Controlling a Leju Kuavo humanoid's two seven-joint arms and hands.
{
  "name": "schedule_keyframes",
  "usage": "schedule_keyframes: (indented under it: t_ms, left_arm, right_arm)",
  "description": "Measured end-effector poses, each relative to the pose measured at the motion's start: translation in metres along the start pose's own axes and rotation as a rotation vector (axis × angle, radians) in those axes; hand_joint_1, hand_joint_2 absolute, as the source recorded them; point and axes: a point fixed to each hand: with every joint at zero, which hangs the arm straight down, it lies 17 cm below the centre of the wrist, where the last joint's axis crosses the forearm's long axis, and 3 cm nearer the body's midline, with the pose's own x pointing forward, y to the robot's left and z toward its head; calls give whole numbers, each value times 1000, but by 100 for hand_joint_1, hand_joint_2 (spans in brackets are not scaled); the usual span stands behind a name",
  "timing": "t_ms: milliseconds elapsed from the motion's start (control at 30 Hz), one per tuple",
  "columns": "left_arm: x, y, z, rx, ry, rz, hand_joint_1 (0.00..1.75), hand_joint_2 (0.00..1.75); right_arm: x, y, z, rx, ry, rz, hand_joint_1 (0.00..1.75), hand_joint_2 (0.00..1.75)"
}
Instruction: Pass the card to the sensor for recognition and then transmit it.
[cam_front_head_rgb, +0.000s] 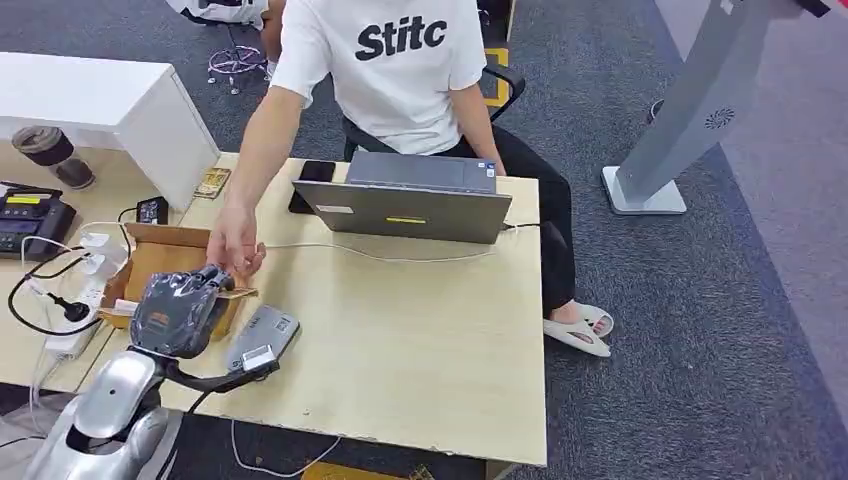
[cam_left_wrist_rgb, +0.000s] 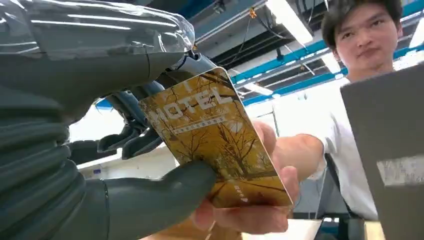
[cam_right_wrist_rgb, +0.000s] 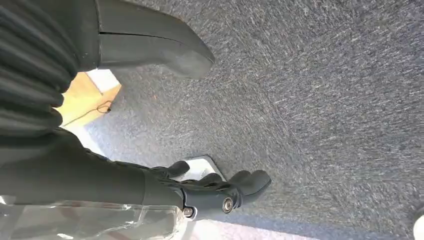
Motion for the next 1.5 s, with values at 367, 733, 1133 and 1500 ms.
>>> schedule_keyframes:
  t_ms: [367,733,1133,1500]
  left_arm:
    - [-38,68,-51,176,41,-47,175,175]
    - [-136,94,-64,241,238,-119,0,175]
    - [-177,93,-38,297,370,-128,0,175]
    - [-158,57,-9,191,324,-132,0,175]
  right_arm:
    - [4,-2,-1,-5,-27,26,0,175]
    - [6,-4,-2,-8,-39,57,0,175]
    - [3,-1,-2,-4,-22,60,0,175]
    - [3,1,-1,4,-19,55,0,175]
